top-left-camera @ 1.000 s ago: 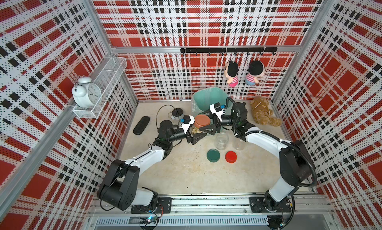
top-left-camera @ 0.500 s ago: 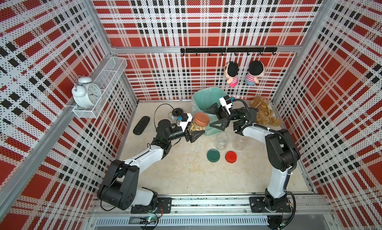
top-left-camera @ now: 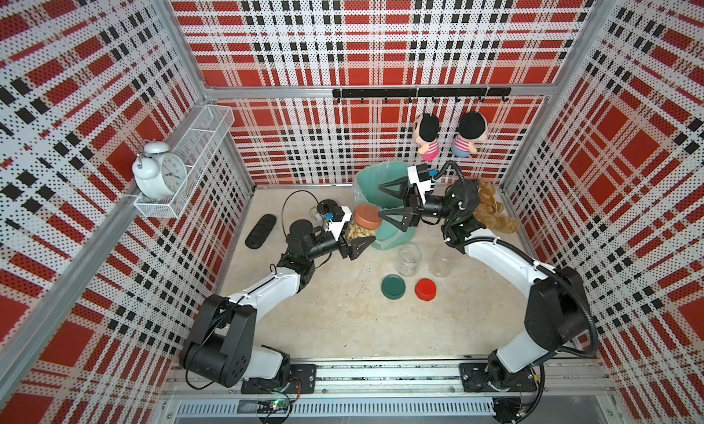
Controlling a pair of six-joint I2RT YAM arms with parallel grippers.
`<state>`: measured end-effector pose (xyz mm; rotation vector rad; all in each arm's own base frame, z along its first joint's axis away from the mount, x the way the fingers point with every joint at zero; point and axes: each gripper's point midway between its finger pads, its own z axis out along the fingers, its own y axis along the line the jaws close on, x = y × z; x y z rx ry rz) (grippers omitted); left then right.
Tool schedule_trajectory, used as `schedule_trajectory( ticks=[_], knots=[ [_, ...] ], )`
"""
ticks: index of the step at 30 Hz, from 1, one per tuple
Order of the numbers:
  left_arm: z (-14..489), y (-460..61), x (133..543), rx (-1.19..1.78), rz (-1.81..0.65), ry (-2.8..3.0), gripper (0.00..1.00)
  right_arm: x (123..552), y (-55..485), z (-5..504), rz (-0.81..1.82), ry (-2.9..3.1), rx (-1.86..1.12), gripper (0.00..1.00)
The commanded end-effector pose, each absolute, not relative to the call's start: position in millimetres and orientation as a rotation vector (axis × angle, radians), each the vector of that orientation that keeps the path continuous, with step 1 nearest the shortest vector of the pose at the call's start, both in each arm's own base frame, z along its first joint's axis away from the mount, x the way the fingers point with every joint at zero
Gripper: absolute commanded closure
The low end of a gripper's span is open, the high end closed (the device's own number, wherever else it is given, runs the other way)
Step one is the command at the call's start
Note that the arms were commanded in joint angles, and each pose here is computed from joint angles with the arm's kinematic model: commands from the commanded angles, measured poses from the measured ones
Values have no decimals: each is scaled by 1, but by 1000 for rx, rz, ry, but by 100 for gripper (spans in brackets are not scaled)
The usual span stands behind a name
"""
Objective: Empty moldy peanuts from jars
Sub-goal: Unscrew the lid from the jar.
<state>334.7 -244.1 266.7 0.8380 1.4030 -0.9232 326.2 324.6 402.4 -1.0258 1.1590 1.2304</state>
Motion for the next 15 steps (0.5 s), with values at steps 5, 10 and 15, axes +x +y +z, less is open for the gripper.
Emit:
schedule_trajectory(
  ticks=[5,10,15],
  knots=[
    [303,-246,338,843,-865,1274,100,366,338,353,896,1488,-865,0],
    [303,-244,338,836,-851,1275,100,361,335,353,883,1497,-711,0],
    [301,-244,339,832,-847,1280,100,352,342,348,930,1524,-655,0]
  ],
)
